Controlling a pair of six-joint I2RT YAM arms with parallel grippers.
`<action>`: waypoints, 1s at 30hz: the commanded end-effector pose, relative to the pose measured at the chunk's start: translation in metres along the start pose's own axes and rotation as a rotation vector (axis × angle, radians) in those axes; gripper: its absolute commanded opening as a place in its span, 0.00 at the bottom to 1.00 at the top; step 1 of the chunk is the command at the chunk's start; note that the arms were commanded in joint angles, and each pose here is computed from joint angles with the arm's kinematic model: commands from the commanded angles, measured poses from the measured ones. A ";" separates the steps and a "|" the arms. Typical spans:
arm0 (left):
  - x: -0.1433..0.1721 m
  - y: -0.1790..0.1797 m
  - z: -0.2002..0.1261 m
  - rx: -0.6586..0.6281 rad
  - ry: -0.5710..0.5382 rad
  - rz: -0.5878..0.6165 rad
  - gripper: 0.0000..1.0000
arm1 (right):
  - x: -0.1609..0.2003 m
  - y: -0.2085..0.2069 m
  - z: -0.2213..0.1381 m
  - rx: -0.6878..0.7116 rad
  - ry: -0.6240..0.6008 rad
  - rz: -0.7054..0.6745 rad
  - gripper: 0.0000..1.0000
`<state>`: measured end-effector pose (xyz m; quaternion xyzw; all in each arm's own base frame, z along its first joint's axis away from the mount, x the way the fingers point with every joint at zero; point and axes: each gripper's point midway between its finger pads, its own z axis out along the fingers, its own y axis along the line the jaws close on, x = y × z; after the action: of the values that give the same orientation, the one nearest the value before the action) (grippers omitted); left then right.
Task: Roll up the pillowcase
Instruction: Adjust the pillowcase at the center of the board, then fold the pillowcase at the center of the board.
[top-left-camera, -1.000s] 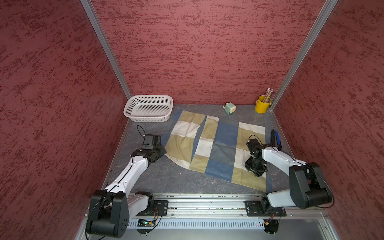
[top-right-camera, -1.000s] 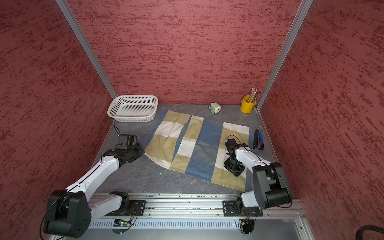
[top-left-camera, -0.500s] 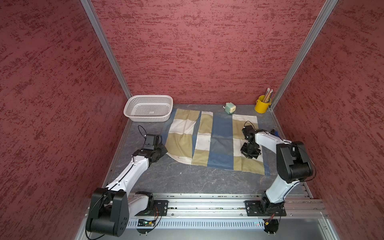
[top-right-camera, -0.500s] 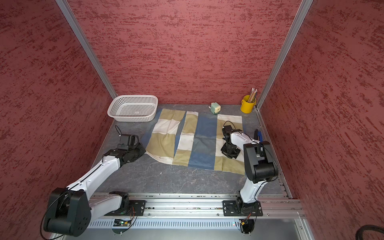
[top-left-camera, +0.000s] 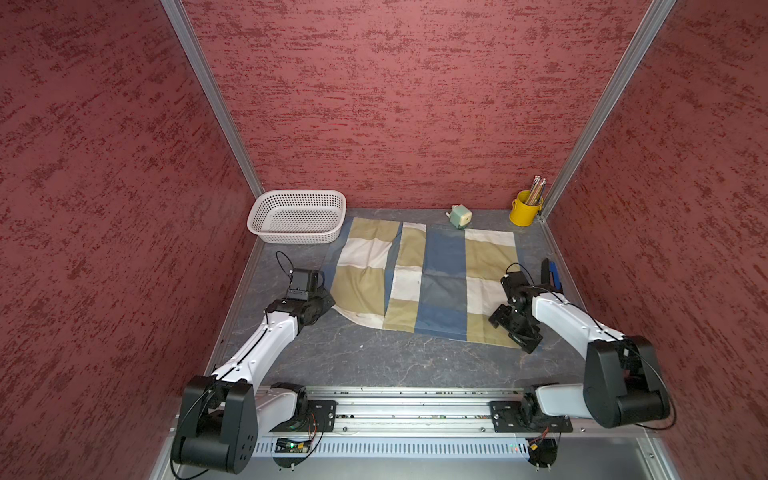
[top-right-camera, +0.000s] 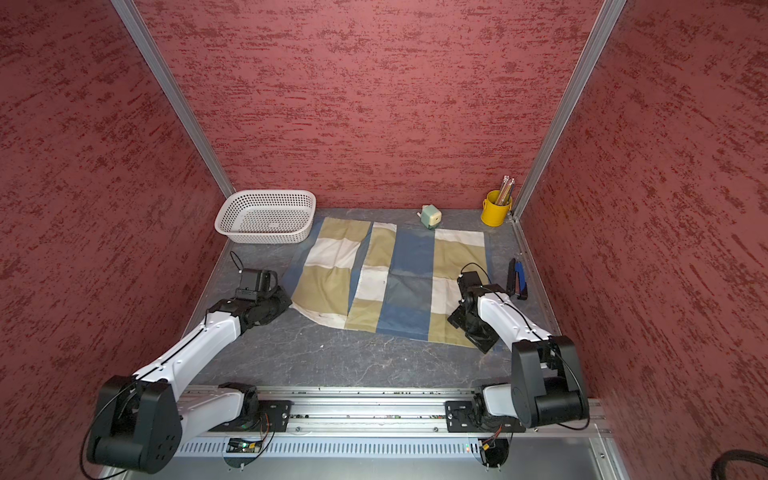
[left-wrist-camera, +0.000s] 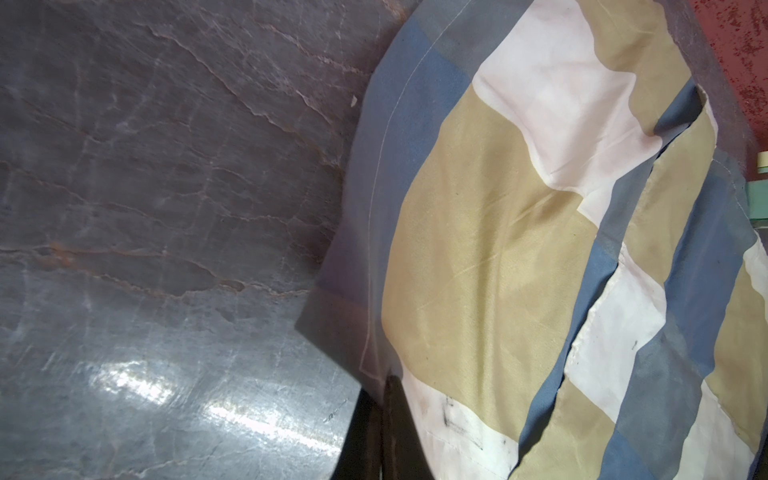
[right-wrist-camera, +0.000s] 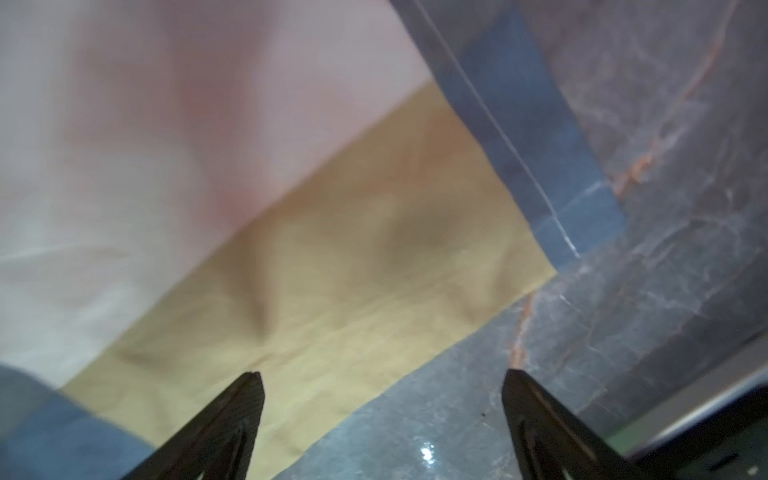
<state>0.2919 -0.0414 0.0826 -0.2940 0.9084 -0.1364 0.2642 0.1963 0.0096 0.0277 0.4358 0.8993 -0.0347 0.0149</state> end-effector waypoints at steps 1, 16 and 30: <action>0.000 -0.002 0.004 0.008 -0.001 -0.001 0.00 | 0.008 -0.014 0.004 0.047 0.026 0.141 0.94; 0.004 0.015 0.008 -0.028 0.006 -0.021 0.00 | -0.022 -0.003 0.021 0.015 -0.129 0.136 0.38; 0.013 0.015 -0.030 0.022 -0.040 0.089 0.00 | -0.020 -0.017 -0.050 -0.132 -0.233 0.044 0.00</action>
<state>0.2608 -0.0398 0.0879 -0.2711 0.9114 -0.1447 0.2736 0.2020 -0.0009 0.0645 0.4720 0.8698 0.0134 0.1435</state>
